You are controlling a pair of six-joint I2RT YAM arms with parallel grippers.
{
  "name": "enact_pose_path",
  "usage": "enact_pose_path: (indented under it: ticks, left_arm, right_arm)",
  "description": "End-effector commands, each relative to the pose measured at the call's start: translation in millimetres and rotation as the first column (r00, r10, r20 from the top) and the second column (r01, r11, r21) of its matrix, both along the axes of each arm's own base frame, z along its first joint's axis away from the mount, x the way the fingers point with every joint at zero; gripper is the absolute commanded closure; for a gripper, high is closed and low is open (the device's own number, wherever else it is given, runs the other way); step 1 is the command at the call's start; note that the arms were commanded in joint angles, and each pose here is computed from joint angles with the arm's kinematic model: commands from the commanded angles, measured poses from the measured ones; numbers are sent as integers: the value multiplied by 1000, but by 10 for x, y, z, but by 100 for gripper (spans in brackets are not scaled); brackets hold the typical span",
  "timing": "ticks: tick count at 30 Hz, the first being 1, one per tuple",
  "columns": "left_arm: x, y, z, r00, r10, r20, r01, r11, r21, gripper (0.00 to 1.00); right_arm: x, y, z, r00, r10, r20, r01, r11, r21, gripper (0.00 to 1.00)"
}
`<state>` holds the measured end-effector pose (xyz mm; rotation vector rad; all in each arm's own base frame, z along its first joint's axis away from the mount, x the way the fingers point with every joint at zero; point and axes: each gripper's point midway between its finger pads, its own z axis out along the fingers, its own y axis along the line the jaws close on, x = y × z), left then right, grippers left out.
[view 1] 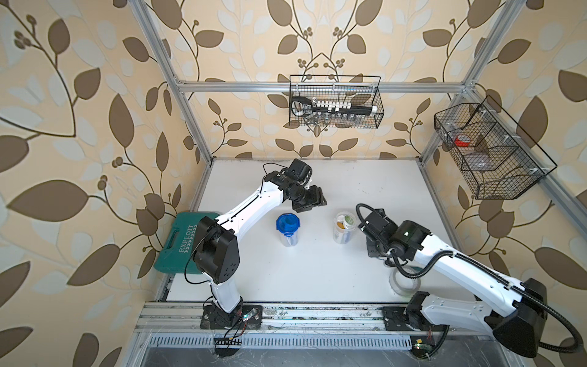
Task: Take out toiletry kits
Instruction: Place the lid at the center of the board.
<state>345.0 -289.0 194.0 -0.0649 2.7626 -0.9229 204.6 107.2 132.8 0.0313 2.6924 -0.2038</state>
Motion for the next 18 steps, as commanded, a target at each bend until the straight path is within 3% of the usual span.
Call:
enact_pose_path:
  ticks: [1, 11, 15, 18]
  left_arm:
    - [-45, -56, -13, 1000, -29, -9, 29, 1000, -13, 33]
    - [-34, -93, -74, 999, -24, -27, 23, 999, -30, 34]
    - [-39, -102, -94, 999, -26, -35, 25, 999, -34, 34]
    - [-43, -102, -92, 999, -25, -36, 24, 999, -34, 34]
  right_arm:
    - [66, 66, -75, 997, -7, 74, 10, 999, -37, 100]
    - [-275, 193, -444, 996, 85, 8, -78, 942, -326, 100]
    - [-402, 361, -651, 987, 152, -52, -160, 925, -345, 98]
    - [-476, 527, -804, 974, 198, -107, -221, 935, -278, 74]
